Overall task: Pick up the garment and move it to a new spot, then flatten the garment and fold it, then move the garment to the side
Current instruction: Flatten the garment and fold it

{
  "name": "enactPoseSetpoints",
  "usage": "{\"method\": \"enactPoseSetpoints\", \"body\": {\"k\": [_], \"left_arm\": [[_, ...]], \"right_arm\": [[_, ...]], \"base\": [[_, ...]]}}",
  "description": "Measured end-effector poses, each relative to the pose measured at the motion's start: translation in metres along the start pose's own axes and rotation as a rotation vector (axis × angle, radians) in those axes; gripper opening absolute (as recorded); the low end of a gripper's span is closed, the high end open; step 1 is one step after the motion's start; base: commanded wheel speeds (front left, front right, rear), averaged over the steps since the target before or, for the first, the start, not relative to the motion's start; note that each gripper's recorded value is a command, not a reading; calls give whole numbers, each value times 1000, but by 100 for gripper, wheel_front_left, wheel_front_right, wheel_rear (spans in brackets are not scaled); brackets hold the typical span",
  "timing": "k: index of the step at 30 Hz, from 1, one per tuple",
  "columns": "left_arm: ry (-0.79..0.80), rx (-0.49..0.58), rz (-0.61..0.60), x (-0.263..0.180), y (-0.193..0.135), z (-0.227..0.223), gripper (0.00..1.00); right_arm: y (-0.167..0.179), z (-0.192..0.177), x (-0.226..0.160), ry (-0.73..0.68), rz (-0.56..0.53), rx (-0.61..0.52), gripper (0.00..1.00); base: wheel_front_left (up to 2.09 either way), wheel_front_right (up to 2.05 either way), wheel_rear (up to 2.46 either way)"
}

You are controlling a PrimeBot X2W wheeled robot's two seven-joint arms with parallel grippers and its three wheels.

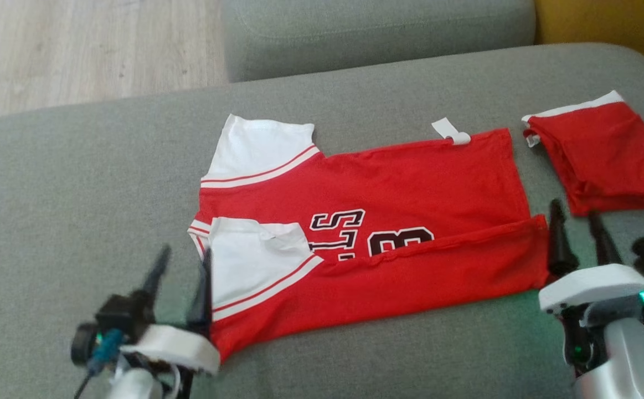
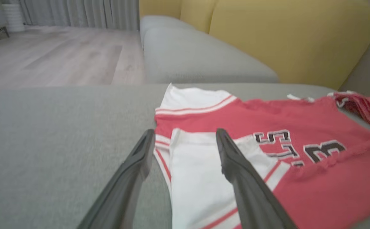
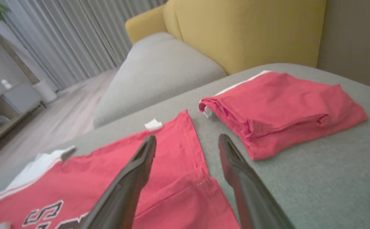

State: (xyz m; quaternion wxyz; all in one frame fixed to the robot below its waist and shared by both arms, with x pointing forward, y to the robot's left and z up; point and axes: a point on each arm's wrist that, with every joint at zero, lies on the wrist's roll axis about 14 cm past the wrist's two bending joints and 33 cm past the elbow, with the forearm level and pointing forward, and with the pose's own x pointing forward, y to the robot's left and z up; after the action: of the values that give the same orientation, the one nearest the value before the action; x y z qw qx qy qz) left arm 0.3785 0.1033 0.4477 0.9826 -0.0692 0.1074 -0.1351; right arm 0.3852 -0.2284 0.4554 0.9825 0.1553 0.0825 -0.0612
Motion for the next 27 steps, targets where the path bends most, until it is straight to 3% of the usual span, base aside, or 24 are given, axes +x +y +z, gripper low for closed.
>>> {"method": "enactPoseSetpoints", "body": {"k": [6,11,14,21,27], "left_arm": [[-254,-51,-9,22,-6,64,100],[-295,-54,-58,39,-13,77,100],[-296,12,-111,59,-16,82,100],[-70,208,-209,134,-5,78,100],[223,292,-209,185,14,48,100]], "right_arm": [[15,14,3,-133,42,78,100],[22,17,8,-158,61,87,100],[22,21,15,-169,64,81,100],[17,31,35,-206,49,101,100],[11,33,47,-215,38,111,100]], "base": [[0,0,0],[0,0,0],[0,0,0],[0,0,0],[0,0,0]]}}
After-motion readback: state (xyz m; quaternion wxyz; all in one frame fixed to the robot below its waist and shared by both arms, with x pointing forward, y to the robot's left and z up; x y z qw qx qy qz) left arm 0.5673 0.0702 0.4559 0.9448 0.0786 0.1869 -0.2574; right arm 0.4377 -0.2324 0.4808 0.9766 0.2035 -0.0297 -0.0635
